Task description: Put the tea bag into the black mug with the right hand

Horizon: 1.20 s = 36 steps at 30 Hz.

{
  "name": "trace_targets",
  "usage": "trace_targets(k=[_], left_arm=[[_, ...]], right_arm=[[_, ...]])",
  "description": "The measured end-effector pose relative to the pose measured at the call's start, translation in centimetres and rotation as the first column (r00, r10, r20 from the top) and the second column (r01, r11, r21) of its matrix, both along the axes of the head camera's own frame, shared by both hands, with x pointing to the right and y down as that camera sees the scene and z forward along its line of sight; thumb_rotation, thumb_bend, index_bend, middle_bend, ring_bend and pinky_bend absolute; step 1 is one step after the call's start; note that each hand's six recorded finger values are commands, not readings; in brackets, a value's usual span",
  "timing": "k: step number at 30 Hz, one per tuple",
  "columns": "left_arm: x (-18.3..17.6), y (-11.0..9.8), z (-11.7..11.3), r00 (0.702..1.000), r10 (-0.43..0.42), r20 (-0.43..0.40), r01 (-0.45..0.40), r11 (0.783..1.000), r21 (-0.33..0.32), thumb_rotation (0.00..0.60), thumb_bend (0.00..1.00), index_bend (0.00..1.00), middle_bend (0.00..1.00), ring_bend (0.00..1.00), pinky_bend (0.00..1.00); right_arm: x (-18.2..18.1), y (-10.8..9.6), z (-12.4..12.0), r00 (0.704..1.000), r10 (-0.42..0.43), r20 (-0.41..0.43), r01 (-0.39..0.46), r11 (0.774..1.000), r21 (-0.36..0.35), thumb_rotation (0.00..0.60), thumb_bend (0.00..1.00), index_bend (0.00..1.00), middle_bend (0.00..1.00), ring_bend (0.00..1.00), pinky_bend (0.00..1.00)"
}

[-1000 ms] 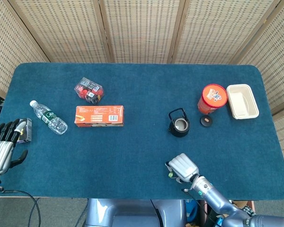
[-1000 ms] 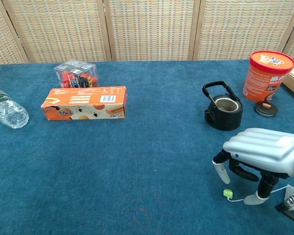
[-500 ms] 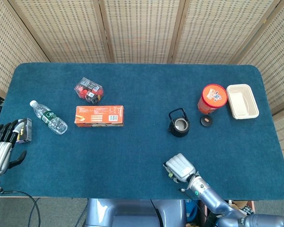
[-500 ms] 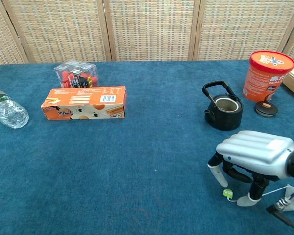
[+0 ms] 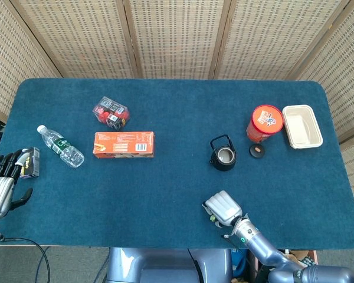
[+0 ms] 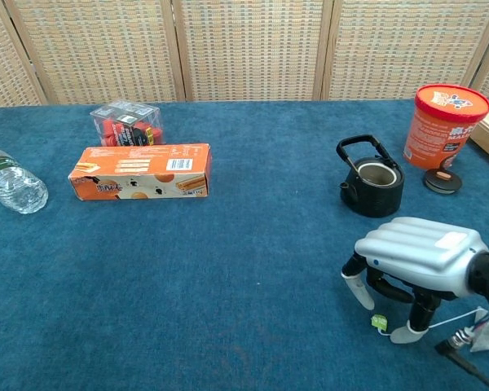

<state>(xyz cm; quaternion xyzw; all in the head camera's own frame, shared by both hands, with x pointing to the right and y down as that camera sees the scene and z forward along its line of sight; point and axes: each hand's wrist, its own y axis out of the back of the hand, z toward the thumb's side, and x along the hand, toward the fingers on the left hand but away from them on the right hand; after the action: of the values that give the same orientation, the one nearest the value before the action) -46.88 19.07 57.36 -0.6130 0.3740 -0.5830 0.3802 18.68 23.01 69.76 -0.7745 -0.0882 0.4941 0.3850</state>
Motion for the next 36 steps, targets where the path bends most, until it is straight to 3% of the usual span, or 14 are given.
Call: trace_targets(k=[36], left_arm=[[-0.4,0.3,0.5,1.0,-0.009,-0.006,0.009,1.0,-0.015,0.6,0.38,0.0,0.0,0.0,0.0]], right_arm=[[-1.4,-0.3,-0.2,1.0,0.014,0.019,-0.014,1.0,0.013,0.6,0.29,0.61,0.9,0.95,0.98]])
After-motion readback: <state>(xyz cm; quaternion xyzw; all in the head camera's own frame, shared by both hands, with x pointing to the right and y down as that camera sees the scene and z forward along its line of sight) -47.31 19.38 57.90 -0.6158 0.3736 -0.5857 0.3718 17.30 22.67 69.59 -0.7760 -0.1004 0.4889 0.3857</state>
